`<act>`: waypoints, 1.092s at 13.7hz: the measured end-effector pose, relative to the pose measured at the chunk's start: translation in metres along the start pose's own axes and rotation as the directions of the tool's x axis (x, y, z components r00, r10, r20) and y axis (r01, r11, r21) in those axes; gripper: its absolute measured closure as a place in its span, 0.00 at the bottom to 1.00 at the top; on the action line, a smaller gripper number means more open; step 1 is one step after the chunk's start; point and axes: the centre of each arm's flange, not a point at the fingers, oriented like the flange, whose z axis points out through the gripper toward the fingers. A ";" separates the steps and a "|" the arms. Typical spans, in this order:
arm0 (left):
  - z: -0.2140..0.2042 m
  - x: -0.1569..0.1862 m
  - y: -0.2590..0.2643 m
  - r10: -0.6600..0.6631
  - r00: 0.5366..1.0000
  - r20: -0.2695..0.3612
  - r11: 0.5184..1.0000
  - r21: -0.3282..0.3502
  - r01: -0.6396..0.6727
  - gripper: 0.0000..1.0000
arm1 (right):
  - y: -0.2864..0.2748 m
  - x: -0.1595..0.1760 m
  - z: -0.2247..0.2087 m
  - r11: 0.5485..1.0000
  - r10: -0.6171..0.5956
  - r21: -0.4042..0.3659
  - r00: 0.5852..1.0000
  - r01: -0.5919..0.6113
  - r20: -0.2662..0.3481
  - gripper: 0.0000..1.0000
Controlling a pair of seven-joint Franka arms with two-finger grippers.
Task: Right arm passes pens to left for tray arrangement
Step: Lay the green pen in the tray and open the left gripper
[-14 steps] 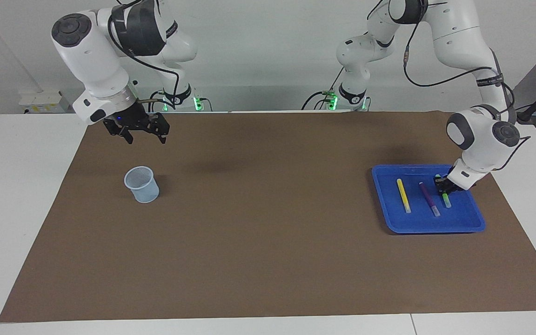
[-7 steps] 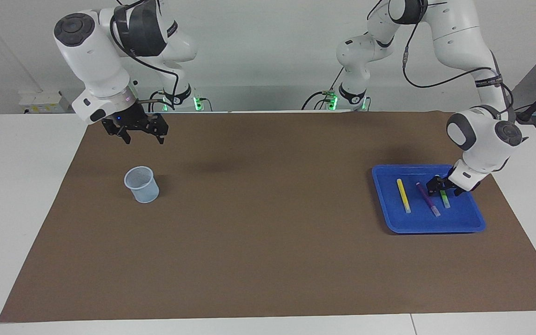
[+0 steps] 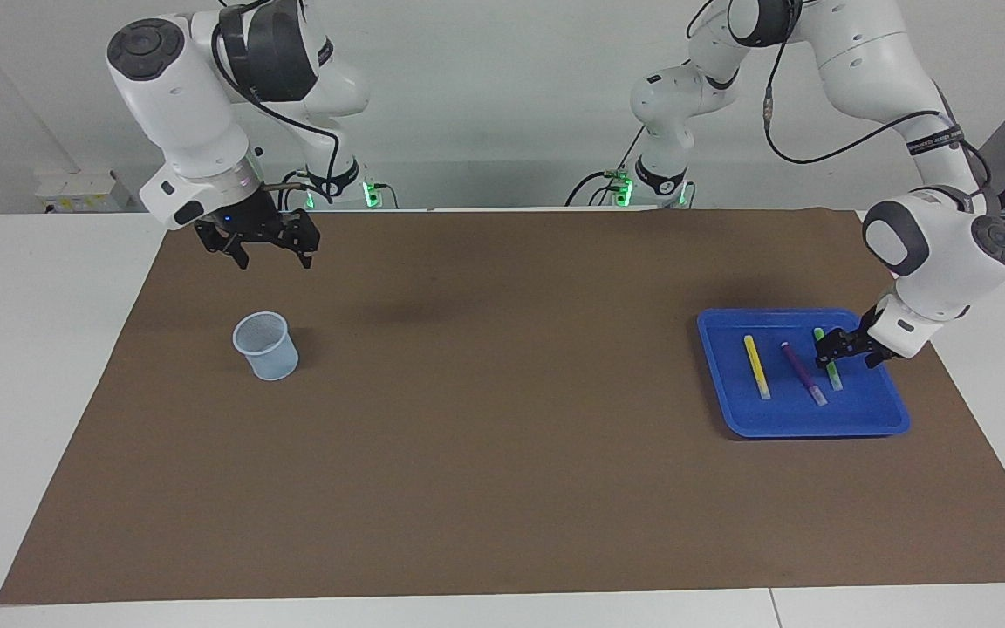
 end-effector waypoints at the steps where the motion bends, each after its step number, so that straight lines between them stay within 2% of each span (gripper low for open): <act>1: -0.010 0.004 0.004 -0.011 1.000 -0.004 1.000 0.001 0.011 0.00 | 0.000 0.000 0.000 1.000 0.000 0.000 1.000 0.000 0.000 0.00; 8: -0.092 0.026 0.051 -0.056 0.997 -0.046 0.998 0.006 0.056 0.00 | -0.001 0.000 -0.001 1.000 -0.002 0.000 1.000 0.002 -0.002 0.00; 15: -0.151 0.018 0.103 0.010 1.000 -0.006 1.000 0.005 -0.010 0.00 | -0.001 0.000 -0.002 1.000 -0.002 0.000 1.000 0.002 -0.003 0.00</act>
